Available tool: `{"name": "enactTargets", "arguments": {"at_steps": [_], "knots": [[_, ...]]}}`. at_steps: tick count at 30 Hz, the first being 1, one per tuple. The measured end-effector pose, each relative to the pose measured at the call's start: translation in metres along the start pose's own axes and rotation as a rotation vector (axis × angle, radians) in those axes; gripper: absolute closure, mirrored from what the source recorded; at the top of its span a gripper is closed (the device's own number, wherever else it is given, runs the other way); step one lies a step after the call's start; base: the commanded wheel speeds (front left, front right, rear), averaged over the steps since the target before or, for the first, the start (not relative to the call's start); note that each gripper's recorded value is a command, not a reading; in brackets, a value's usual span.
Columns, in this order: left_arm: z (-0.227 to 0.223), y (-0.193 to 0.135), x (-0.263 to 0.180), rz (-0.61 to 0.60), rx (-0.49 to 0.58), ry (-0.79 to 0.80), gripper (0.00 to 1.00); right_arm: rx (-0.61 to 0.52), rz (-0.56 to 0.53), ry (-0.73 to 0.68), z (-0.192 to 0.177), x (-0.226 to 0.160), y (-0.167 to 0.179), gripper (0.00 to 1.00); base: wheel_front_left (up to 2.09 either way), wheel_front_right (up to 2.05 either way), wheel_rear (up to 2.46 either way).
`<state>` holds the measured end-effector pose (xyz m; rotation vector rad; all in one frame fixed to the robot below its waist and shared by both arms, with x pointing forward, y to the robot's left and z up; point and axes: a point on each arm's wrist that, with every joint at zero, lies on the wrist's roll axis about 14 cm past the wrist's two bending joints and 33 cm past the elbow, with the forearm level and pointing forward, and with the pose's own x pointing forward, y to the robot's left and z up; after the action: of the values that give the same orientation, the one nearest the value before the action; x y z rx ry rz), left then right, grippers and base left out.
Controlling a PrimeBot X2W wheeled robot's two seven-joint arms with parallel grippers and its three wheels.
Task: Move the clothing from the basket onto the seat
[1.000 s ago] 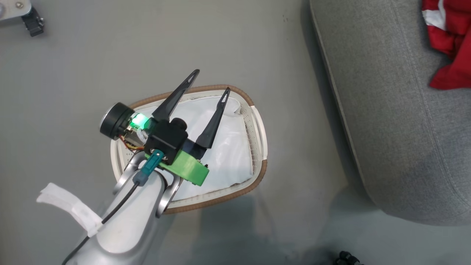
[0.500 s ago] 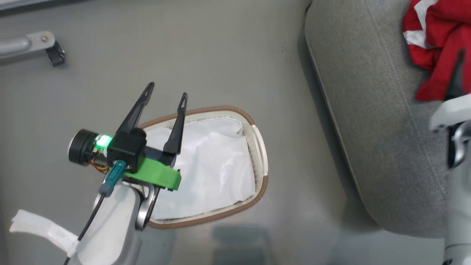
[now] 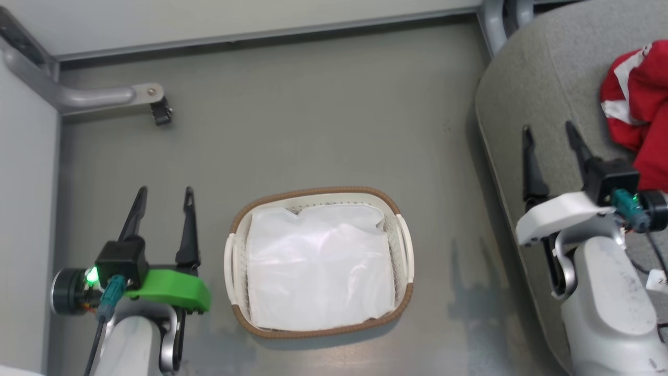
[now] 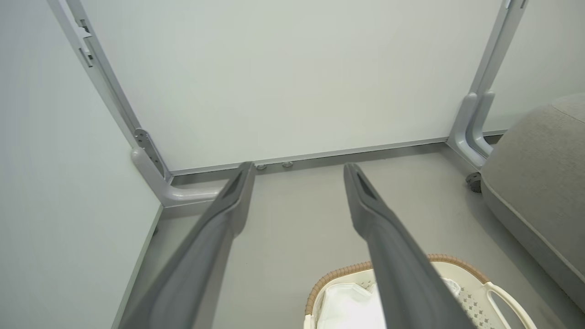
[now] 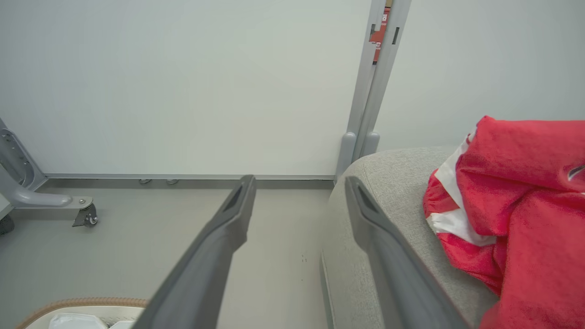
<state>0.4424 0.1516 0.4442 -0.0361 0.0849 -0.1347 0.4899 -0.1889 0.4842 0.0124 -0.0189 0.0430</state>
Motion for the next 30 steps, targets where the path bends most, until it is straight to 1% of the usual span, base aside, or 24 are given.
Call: {"name": "enactTargets", "arguments": {"at_steps": [4,6,10,13,20,26,27,30], "knots": [[0.0,0.025,-0.023,0.088,0.015,0.009,0.0,0.015,0.062,-0.012,0.005,-0.011,0.025,0.0,0.0,0.0,0.0],[0.004,0.035,-0.032,0.128,0.016,0.002,0.0,0.026,0.078,-0.012,0.006,-0.017,0.032,0.0,0.0,0.0,0.0],[-0.003,0.047,-0.055,0.178,0.011,0.026,0.0,0.055,0.112,-0.007,0.006,-0.033,0.045,0.0,0.0,0.0,0.0],[-0.001,0.049,-0.066,0.197,0.004,0.019,0.0,0.07,0.126,0.004,0.004,-0.045,0.051,0.0,0.0,0.0,0.0],[-0.001,0.047,-0.083,0.196,-0.036,0.013,0.0,0.096,0.135,0.027,-0.002,-0.067,0.056,0.0,0.0,0.0,0.0],[-0.003,0.033,-0.085,0.14,-0.074,0.012,0.0,0.105,0.142,0.029,-0.002,-0.075,0.058,0.0,0.0,0.0,0.0],[-0.003,0.032,-0.085,0.135,-0.077,0.013,1.0,0.106,0.144,0.026,-0.001,-0.074,0.059,1.0,0.0,0.0,0.0],[-0.012,0.03,-0.087,0.136,-0.087,0.04,1.0,0.112,0.14,0.057,-0.011,-0.078,0.06,1.0,0.0,0.0,0.0]]}}
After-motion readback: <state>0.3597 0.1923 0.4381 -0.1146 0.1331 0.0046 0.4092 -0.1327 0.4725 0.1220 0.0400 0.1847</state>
